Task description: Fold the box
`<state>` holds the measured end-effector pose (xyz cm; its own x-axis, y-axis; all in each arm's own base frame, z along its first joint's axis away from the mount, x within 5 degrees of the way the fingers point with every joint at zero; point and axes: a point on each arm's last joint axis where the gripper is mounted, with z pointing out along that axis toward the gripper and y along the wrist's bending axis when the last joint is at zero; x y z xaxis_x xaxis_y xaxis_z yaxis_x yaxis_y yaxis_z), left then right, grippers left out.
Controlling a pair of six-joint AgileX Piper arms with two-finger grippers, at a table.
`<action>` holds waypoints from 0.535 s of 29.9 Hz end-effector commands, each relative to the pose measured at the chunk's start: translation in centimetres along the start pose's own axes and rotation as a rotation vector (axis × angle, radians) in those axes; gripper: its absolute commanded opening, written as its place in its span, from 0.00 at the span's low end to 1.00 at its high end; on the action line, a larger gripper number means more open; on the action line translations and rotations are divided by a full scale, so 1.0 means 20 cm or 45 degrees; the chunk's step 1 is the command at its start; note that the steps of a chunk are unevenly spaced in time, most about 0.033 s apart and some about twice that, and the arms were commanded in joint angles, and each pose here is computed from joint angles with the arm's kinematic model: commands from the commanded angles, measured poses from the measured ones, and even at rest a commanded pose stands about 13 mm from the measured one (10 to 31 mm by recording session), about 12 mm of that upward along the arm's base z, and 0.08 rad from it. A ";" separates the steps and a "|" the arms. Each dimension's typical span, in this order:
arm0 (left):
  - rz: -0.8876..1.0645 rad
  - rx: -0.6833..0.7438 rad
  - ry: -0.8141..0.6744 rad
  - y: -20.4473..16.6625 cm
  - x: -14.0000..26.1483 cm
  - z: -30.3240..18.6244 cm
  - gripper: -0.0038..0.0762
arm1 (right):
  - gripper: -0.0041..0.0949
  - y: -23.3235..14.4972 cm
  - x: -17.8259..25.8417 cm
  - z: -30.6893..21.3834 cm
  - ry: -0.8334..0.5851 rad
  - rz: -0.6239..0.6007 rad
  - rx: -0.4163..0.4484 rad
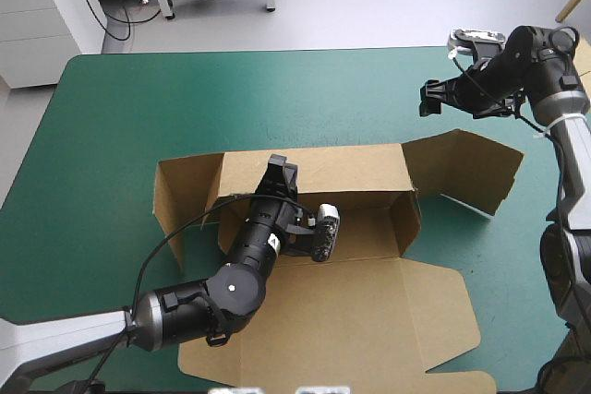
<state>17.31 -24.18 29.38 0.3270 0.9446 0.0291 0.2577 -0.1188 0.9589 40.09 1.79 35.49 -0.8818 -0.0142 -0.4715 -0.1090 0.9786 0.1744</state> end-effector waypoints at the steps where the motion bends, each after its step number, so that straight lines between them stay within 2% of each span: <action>1: -0.005 -0.099 -0.012 0.09 0.00 -0.04 0.04 | 0.95 0.03 0.02 -0.17 -0.115 -0.045 -0.011; 5: -0.005 -0.099 -0.012 0.09 0.00 -0.04 0.04 | 0.95 0.03 0.08 -0.20 -0.098 -0.074 0.012; 11: -0.011 -0.114 0.042 0.09 0.03 -0.03 0.04 | 0.95 0.01 0.10 -0.33 -0.167 -0.039 0.018; 16: -0.019 -0.113 0.071 0.10 0.06 -0.01 0.04 | 0.95 0.01 0.14 -0.28 -0.117 -0.016 0.001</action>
<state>17.60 -23.93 29.38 0.3078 0.9510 0.0298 0.2578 -0.1135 0.9595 36.12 0.79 37.27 -0.8713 -0.0259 -0.4901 -0.1162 0.9811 0.1547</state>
